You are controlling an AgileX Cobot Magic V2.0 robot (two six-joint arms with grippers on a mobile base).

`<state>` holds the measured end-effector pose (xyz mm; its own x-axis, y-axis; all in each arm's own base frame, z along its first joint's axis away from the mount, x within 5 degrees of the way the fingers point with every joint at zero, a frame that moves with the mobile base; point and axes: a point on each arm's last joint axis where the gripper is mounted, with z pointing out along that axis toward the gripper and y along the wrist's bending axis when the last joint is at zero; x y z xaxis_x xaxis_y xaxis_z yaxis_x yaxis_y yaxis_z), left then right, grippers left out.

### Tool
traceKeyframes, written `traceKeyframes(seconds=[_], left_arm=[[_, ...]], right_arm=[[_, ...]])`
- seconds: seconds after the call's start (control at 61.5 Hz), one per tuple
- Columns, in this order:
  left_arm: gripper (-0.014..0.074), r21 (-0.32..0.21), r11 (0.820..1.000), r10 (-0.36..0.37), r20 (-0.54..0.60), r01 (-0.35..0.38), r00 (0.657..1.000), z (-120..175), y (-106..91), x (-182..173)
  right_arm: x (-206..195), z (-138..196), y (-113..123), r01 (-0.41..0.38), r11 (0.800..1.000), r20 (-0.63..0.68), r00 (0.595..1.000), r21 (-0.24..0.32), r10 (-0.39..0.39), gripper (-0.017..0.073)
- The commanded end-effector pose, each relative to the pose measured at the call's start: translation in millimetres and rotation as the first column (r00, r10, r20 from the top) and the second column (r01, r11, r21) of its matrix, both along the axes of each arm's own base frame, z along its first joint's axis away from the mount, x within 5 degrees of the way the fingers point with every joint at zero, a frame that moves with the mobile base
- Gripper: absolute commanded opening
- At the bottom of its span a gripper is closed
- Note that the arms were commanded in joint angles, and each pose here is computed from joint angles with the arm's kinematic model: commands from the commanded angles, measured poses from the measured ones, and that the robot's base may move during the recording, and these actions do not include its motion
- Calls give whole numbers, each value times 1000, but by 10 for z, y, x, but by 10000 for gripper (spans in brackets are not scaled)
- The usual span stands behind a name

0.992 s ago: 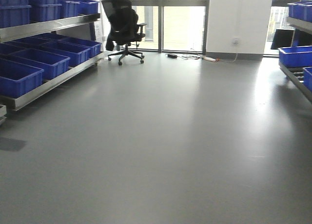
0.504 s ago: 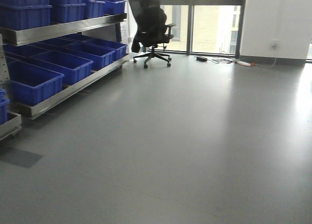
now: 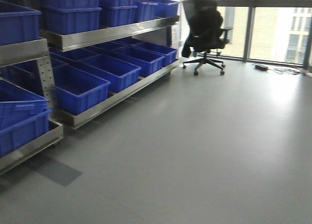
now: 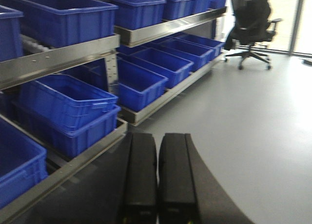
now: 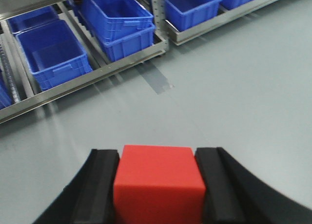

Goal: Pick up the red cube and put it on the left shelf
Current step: 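Turn the base toward the shelf of blue crates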

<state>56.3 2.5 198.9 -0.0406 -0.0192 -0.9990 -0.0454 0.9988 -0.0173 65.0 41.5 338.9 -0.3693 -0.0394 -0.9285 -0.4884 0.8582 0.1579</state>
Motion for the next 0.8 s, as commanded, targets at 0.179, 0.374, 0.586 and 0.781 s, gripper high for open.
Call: traceKeyframes(seconds=[0.179, 0.374, 0.586, 0.781], left_arm=[[101, -4, 1000, 1, 80, -1, 997, 9, 0, -3], [101, -4, 1000, 1, 80, -1, 997, 9, 0, -3], [101, -4, 1000, 1, 80, -1, 997, 9, 0, -3], [101, -4, 1000, 1, 80, -1, 997, 9, 0, -3]], right_arm=[[14, 149, 5, -4, 999, 90, 996, 37, 1, 201], [14, 149, 5, -4, 999, 90, 996, 37, 1, 201], [14, 149, 5, -4, 999, 90, 996, 37, 1, 201], [14, 149, 5, -4, 999, 90, 996, 37, 1, 201]])
